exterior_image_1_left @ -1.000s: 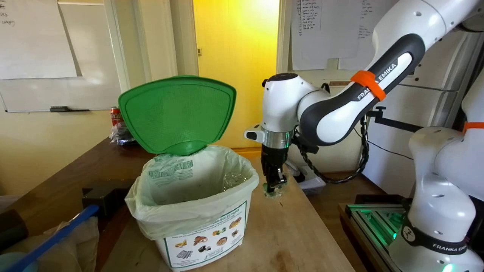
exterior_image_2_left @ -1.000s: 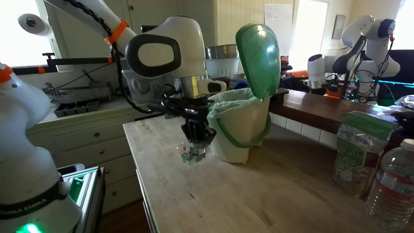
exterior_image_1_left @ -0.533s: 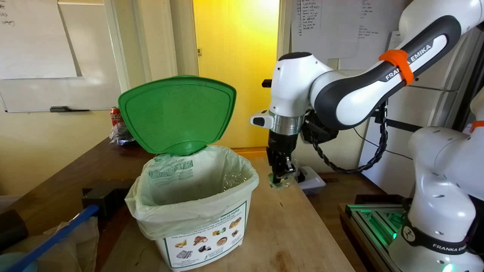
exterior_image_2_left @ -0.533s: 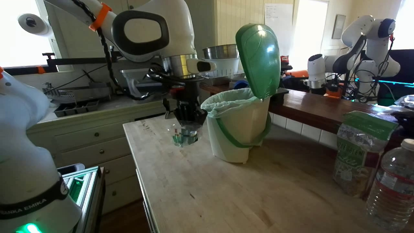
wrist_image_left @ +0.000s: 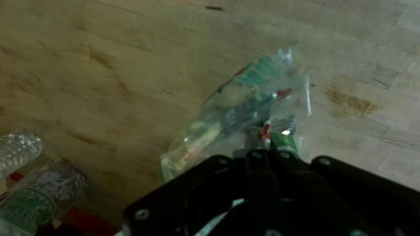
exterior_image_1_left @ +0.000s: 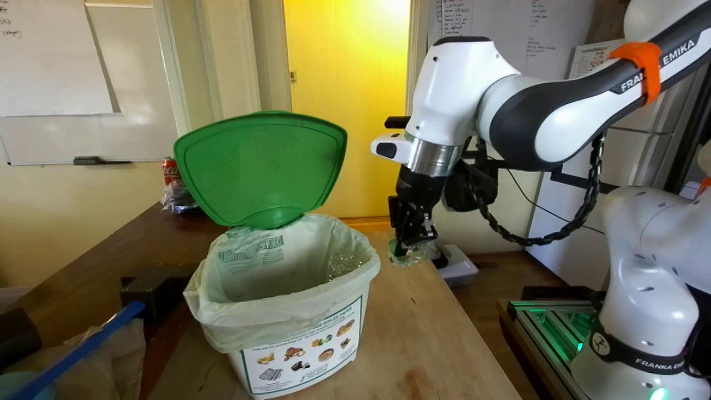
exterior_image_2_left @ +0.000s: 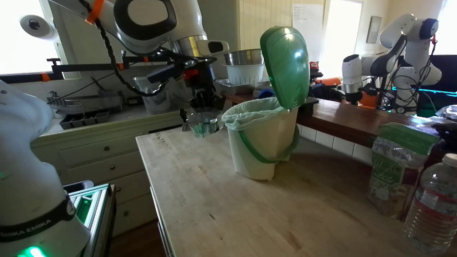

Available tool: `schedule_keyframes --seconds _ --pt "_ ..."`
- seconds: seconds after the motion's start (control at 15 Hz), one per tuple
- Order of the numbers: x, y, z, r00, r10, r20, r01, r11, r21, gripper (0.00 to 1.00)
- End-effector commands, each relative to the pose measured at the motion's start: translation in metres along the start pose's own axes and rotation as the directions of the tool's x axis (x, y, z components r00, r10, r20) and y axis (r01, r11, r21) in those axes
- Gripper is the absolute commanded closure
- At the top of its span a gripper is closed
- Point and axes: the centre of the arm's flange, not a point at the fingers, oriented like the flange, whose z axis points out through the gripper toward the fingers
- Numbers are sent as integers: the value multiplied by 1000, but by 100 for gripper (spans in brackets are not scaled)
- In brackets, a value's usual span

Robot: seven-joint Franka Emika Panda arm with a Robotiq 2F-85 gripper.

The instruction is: Put the plastic in the bin

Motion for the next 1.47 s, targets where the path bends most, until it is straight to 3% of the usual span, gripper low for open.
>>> schedule_keyframes --seconds 0.0,0.4,0.8,1.27,1.33,1.4 --pt "12 -12 -25 999 -17 -50 16 999 -31 100" --pt "45 -14 -59 978 -65 -196 49 995 -86 100" --pt "91 -4 -65 906 -94 -412 52 992 -113 100" --pt "145 -9 -44 845 -93 -526 57 995 -83 100" --pt "152 -10 -41 840 -79 -537 44 996 -78 74" --pt "157 -11 -38 837 -74 -542 43 997 -69 73"
